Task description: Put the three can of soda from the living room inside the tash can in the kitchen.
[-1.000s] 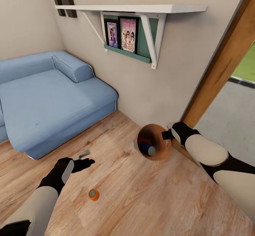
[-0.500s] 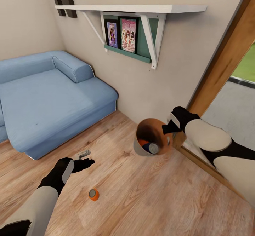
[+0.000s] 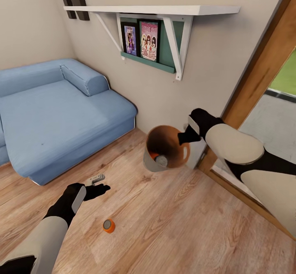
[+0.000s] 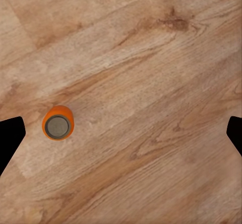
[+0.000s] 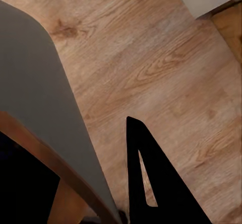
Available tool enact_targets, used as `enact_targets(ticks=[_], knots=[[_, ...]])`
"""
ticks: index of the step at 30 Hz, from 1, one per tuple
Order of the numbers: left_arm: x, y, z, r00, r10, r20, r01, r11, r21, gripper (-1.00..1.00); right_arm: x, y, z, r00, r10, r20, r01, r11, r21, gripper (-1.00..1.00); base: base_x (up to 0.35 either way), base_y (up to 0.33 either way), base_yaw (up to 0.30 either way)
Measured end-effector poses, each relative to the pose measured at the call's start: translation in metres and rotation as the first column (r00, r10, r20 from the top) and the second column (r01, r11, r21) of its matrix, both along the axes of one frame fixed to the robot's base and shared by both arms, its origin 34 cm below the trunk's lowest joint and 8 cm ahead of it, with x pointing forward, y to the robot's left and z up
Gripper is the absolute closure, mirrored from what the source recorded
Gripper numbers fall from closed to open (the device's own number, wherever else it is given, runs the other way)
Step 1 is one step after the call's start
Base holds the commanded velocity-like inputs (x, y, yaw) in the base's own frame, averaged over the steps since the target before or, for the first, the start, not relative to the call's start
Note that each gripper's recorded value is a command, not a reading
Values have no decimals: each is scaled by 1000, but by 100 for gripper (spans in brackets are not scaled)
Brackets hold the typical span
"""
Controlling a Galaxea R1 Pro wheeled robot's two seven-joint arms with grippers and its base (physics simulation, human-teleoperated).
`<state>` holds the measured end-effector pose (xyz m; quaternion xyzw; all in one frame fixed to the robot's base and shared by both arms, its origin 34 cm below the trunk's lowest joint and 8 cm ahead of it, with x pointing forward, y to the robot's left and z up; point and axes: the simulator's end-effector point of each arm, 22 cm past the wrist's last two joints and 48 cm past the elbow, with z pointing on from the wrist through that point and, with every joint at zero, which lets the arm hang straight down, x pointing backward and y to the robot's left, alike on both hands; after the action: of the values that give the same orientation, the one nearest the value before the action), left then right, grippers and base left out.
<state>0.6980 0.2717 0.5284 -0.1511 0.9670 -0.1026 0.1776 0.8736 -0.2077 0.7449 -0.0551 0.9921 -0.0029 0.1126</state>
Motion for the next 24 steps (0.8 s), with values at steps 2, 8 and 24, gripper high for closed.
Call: enact_targets(ticks=[2, 8, 24], knots=[[0, 0, 0, 1000, -1, -1, 1, 1000, 1, -100, 2, -8, 2, 1000, 16, 5, -16, 999, -44, 100, 0, 0, 0], [-3, 0, -5, 1000, -1, -10, 1, 1000, 1, -100, 1, 1, 0, 1000, 7, 4, -7, 1000, -9, 100, 0, 0, 0], [-54, 7, -38, 960, -16, -278, 25, 999, 29, -100, -1, 1, -19, 1000, 19, 4, -19, 1000, -25, 100, 0, 0, 0]])
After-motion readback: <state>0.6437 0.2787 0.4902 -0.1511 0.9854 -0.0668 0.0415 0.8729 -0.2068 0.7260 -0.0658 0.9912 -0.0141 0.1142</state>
